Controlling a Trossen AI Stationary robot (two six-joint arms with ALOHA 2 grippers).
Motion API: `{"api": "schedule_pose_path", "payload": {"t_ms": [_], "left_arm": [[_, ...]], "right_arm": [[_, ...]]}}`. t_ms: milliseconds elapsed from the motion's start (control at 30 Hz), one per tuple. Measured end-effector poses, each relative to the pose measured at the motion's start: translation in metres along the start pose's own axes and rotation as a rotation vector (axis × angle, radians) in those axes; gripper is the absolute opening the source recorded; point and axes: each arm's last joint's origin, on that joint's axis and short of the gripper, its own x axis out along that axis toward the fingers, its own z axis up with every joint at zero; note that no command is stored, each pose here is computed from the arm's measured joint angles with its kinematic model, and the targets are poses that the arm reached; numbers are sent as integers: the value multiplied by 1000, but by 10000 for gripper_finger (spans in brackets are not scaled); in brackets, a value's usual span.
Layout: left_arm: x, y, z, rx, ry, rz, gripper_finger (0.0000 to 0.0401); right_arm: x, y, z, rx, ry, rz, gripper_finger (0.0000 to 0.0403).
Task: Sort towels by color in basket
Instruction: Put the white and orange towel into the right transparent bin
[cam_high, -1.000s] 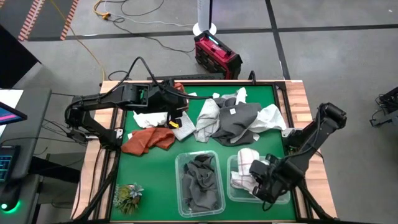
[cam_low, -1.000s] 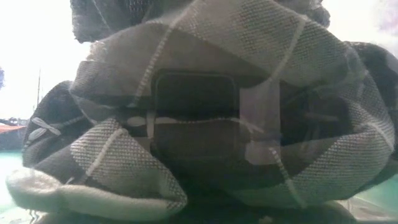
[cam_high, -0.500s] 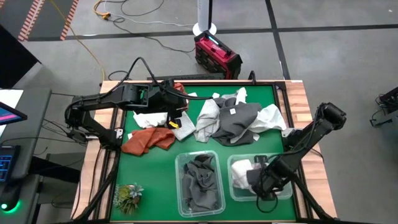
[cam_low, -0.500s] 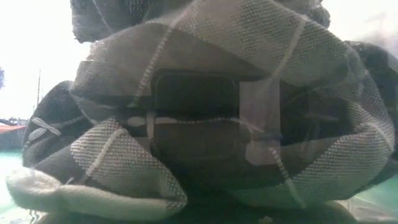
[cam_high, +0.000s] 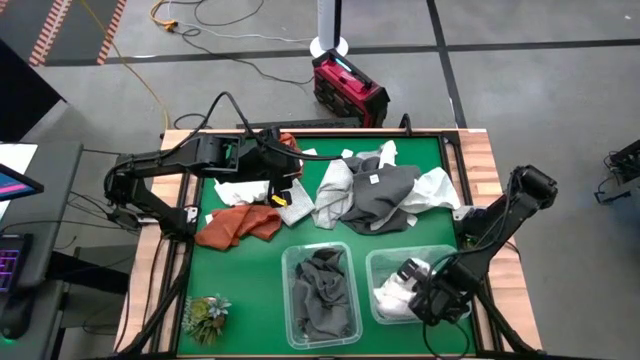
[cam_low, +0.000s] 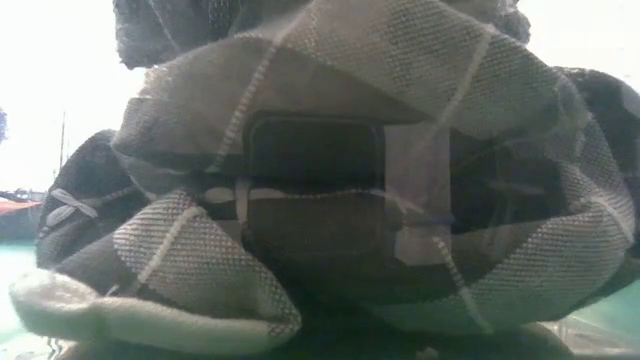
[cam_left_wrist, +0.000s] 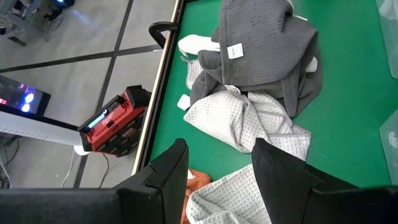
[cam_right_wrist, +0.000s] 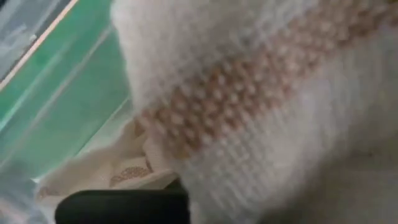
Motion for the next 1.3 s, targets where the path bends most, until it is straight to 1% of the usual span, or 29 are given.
{"api": "schedule_pose_path", "payload": {"t_ms": [133, 267, 333, 367, 500, 600, 733, 833, 1033, 1167, 1300], "left_arm": [[0, 0, 0, 0, 0, 0, 167], [0, 0, 0, 8, 0, 1, 167], [0, 0, 0, 8, -1, 1, 167], [0, 0, 0, 8, -1, 1, 167], [0, 0, 0, 8, -1, 1, 167], [0, 0, 0, 8, -1, 1, 167], [0, 0, 0, 18, -1, 1, 167], [0, 0, 0, 45, -1, 1, 167], [0, 0, 0, 109, -1, 0, 167], [0, 0, 0, 120, -1, 0, 167], [0, 0, 0, 119, -1, 0, 167]], "right_arm": [[0, -4, 0, 19, 0, -3, 39], [0, -12, 0, 145, 2, -9, 41], [0, -16, 0, 161, 2, -13, 39], [0, -18, -1, 131, 8, -14, 38], [0, -23, -6, -65, 53, -13, 34], [0, -29, -9, -143, 90, -42, 39], [0, -34, -9, -269, 95, -49, 40], [0, -36, -10, -332, 96, -45, 32], [8, -36, -15, -435, 115, -26, 32], [22, -33, -24, -472, 122, 23, 34], [36, -32, -33, -482, 131, 37, 33]]}}
